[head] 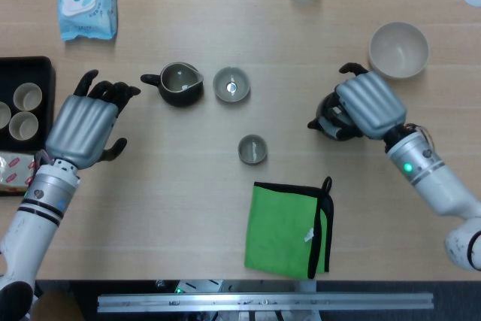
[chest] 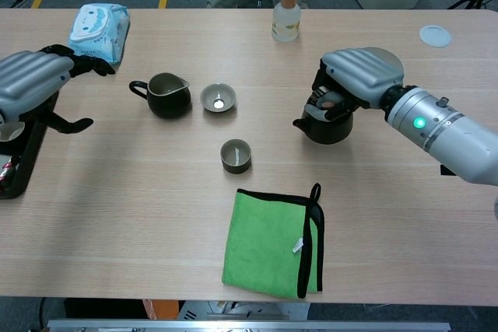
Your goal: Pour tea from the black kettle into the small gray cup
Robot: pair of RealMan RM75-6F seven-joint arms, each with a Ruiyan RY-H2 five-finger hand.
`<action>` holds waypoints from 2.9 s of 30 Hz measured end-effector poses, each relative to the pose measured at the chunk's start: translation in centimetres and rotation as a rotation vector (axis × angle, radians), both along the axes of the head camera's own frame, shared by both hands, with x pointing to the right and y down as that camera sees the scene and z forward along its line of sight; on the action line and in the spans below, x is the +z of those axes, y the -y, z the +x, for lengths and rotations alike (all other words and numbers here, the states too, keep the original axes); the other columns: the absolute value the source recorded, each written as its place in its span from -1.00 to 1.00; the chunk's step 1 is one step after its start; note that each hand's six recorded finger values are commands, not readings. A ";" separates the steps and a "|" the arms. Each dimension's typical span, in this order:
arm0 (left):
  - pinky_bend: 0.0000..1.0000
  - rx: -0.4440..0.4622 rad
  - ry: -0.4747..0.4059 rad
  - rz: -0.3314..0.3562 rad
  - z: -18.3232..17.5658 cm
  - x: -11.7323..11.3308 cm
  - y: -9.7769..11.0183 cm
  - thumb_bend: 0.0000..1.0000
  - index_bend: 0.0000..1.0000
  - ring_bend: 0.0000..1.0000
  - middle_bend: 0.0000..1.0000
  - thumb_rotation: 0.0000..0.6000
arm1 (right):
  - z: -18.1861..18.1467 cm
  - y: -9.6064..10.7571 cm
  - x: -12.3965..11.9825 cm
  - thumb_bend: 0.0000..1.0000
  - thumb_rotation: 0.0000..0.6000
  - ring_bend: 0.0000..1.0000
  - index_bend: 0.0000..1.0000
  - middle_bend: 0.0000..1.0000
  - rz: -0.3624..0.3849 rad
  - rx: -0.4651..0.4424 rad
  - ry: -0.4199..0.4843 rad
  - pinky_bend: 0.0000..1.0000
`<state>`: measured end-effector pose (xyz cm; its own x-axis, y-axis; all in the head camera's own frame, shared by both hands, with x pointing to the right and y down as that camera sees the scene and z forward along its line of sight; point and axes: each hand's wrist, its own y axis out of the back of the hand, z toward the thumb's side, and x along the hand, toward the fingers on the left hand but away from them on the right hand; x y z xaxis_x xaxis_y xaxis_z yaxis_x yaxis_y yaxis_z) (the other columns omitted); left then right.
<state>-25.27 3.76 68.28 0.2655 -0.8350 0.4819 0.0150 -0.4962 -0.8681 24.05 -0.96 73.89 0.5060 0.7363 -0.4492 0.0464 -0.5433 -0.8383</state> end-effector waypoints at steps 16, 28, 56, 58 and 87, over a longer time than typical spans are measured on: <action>-0.83 0.003 0.003 -0.016 0.0 0.5 -0.3 -0.44 -0.65 -0.62 -0.58 1.00 | 0.5 -1.0 2.3 -0.34 0.76 0.86 1.00 0.89 -0.024 0.030 0.017 -0.55; -0.83 0.003 0.009 -0.025 0.0 0.8 -0.4 -0.44 -0.66 -0.62 -0.58 1.00 | 0.7 -1.4 3.3 -0.34 0.76 0.85 1.00 0.87 -0.032 0.030 0.009 -0.55; -0.83 0.005 0.014 -0.027 0.2 1.0 -0.3 -0.44 -0.66 -0.62 -0.58 1.00 | 1.1 -1.9 3.3 -0.41 0.76 0.19 0.41 0.23 -0.073 0.007 0.002 -0.61; -0.83 0.005 0.015 -0.026 0.2 1.0 -0.3 -0.44 -0.66 -0.62 -0.58 1.00 | 1.2 -1.9 3.1 -0.41 0.75 0.12 0.29 0.15 -0.075 0.004 0.001 -0.62; -0.83 -0.001 0.007 -0.016 0.0 0.6 0.0 -0.44 -0.66 -0.63 -0.58 1.00 | 1.3 -1.8 -0.6 -0.51 0.56 -0.78 -0.65 -0.64 -0.004 -0.075 -0.049 -0.85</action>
<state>-25.30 3.74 68.92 0.2611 -0.8277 0.4967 0.0202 -0.5098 -0.8601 25.33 0.79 73.30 0.5370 0.6950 -0.4782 -0.0361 -0.5474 -0.8361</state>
